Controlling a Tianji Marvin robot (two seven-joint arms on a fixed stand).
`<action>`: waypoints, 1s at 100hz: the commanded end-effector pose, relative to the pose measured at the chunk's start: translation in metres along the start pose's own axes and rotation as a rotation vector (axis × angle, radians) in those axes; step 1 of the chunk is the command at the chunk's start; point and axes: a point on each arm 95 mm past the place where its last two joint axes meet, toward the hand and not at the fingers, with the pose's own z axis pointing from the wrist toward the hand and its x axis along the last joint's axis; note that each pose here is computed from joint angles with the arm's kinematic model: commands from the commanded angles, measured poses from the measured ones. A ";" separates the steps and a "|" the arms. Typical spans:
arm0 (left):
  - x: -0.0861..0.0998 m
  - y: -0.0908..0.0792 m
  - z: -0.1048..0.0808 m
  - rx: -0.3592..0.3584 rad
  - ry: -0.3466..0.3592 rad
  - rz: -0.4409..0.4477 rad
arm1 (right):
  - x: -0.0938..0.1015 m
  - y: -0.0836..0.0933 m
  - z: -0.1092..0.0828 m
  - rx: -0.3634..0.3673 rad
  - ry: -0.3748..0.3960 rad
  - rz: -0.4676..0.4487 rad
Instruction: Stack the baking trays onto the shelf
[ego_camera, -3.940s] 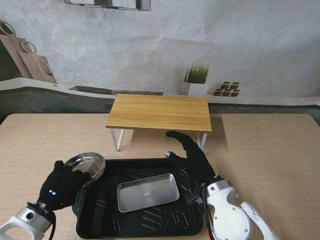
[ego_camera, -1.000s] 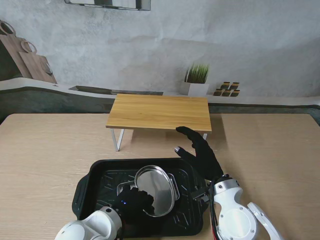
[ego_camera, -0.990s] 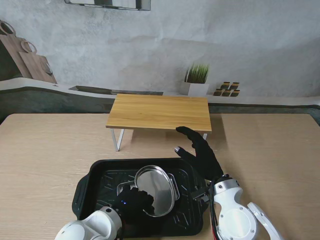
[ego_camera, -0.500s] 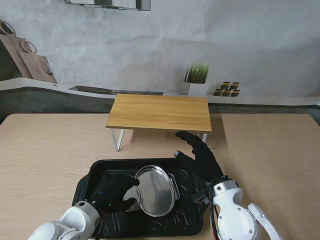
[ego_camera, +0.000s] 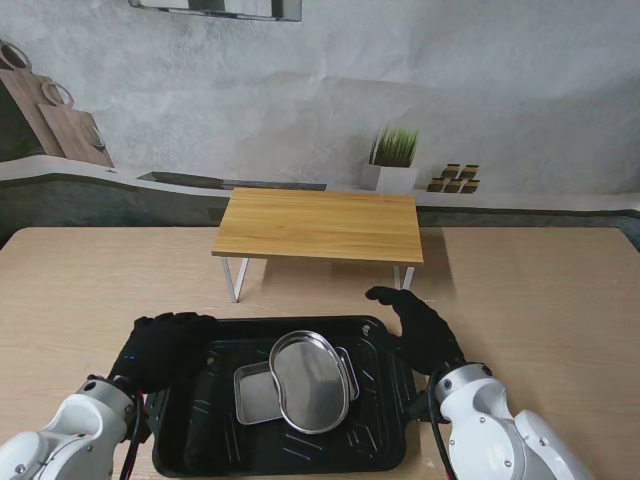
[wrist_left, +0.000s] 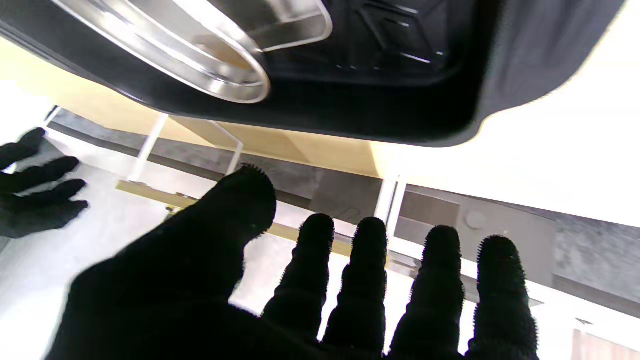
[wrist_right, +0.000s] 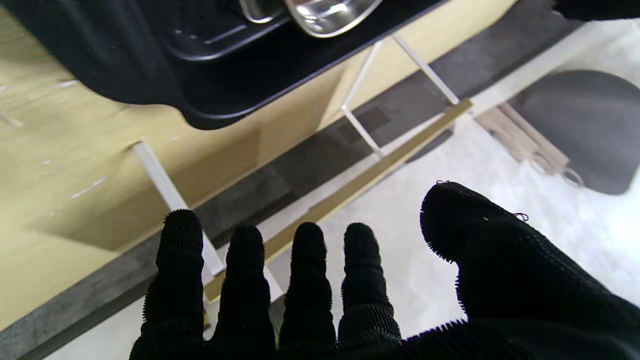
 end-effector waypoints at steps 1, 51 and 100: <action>-0.011 0.004 -0.001 -0.016 -0.030 0.003 | -0.006 -0.003 -0.004 0.016 -0.031 0.001; -0.056 0.012 0.003 0.025 -0.182 -0.080 | -0.046 -0.001 -0.013 0.044 -0.184 -0.073; -0.071 0.032 0.000 -0.015 -0.280 -0.161 | -0.067 -0.012 -0.015 0.082 -0.263 -0.019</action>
